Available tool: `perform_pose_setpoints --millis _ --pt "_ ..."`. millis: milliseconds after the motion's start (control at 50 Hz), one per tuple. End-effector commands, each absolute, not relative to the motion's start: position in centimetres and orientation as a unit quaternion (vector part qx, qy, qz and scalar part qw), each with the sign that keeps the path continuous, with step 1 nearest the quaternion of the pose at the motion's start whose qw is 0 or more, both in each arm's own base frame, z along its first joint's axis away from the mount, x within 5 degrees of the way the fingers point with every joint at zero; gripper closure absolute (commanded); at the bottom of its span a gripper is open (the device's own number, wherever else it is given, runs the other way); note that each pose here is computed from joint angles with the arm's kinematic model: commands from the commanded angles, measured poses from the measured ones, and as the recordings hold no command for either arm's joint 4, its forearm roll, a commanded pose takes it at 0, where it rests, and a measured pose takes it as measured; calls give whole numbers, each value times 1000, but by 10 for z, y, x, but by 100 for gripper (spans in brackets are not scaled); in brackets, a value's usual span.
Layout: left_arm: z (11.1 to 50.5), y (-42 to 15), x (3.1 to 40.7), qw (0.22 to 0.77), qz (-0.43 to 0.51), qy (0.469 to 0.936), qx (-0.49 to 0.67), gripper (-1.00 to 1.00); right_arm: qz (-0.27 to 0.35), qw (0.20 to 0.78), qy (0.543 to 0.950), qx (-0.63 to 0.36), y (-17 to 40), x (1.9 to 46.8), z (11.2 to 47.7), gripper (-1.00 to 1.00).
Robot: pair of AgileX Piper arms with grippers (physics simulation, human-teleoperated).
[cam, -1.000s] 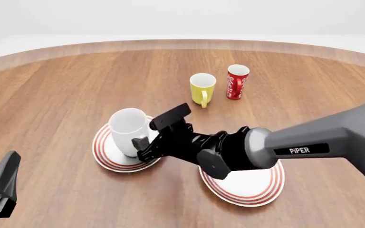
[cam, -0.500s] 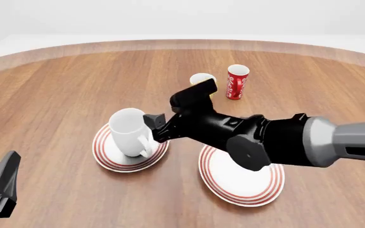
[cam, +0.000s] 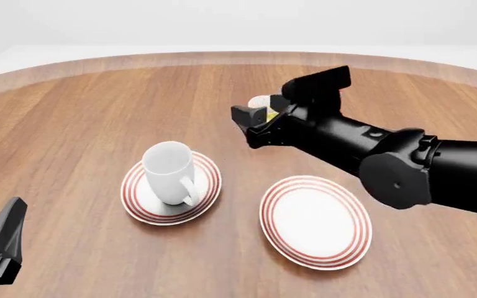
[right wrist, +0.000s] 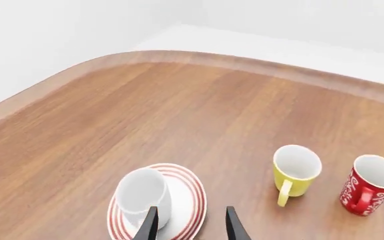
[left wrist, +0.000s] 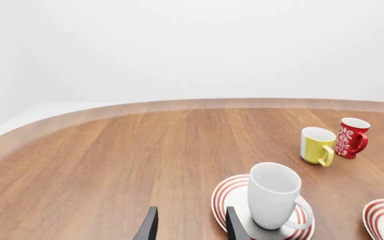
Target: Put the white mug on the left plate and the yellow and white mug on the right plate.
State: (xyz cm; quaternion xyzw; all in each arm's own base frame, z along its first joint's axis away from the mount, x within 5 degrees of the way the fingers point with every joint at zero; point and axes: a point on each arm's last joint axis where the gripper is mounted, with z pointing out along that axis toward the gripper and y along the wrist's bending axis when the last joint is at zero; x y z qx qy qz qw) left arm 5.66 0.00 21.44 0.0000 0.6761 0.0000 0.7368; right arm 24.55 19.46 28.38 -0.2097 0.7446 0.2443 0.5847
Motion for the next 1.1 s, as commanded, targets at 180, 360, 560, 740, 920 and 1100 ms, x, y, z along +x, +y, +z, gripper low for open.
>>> perform_pose_setpoints --millis 180,360,560,740,920,1100 --pt "214 0 57 737 0 676 0 -100 214 625 733 -162 150 246 305 -100" --pt "214 0 57 737 0 676 0 -100 195 632 736 -143 133 249 306 -100" --pt "214 0 57 737 0 676 0 -100 178 634 742 -127 123 258 304 -100" --pt "214 0 57 737 0 676 0 -100 166 632 748 -117 117 268 303 -100" --pt "214 0 57 737 0 676 0 -100 159 627 755 -108 114 277 299 -100" --pt "214 0 57 737 0 676 0 -100 149 609 773 -96 112 295 285 -100"
